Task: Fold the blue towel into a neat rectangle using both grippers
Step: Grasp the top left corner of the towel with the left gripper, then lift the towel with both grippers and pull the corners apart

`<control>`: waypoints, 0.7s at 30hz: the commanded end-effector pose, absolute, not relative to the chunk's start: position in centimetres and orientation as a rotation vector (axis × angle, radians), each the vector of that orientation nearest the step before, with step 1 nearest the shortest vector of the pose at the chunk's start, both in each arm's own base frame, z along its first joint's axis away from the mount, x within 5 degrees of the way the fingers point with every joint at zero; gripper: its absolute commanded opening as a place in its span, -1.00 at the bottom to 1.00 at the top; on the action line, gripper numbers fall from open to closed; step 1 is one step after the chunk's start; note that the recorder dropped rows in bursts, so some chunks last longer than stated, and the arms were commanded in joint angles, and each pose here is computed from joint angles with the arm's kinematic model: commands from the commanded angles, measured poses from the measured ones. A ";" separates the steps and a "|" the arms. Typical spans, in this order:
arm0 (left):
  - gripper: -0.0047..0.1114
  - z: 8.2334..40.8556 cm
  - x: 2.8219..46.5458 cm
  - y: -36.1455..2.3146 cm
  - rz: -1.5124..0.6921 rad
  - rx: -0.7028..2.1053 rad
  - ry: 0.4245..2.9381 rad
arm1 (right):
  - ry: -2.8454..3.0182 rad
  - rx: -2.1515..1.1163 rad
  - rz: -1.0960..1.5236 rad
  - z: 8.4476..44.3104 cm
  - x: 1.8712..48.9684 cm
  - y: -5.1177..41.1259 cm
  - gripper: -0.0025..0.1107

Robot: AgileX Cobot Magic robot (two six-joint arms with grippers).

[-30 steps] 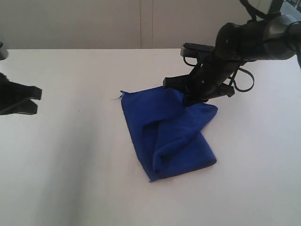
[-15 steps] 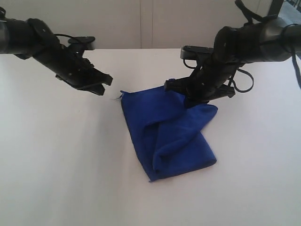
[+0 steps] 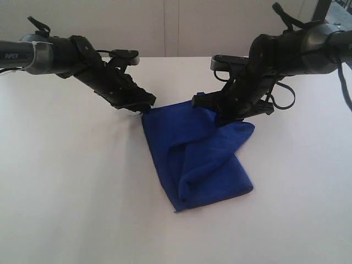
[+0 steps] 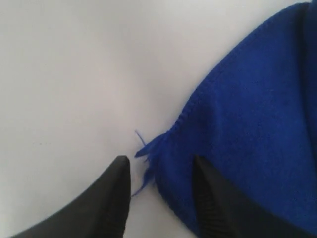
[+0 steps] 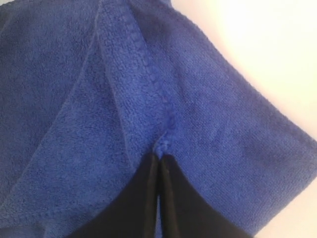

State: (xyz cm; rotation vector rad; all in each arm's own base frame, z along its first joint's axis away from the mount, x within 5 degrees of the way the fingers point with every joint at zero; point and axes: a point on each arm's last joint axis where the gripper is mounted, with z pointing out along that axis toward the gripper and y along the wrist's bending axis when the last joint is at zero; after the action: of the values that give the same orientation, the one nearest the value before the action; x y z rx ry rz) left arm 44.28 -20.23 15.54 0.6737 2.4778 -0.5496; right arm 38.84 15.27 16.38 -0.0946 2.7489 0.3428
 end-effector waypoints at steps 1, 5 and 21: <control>-0.14 14.9 44.4 -20.7 -0.560 0.669 2.471 | 2.731 -0.086 0.339 16.5 39.1 15.1 -0.96; -0.14 14.7 44.5 -20.7 -0.551 0.656 2.464 | 2.731 -0.086 0.339 16.5 39.1 15.1 -0.96; -0.87 13.1 44.2 -21.0 -0.617 0.639 2.528 | 2.718 -0.084 0.341 16.5 39.2 15.1 -0.96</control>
State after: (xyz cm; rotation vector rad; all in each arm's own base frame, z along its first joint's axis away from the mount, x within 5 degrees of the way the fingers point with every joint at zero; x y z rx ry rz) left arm 44.74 -20.86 13.94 0.5882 2.4807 -0.6048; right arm 38.97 15.30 16.44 -0.0920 2.7328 0.3450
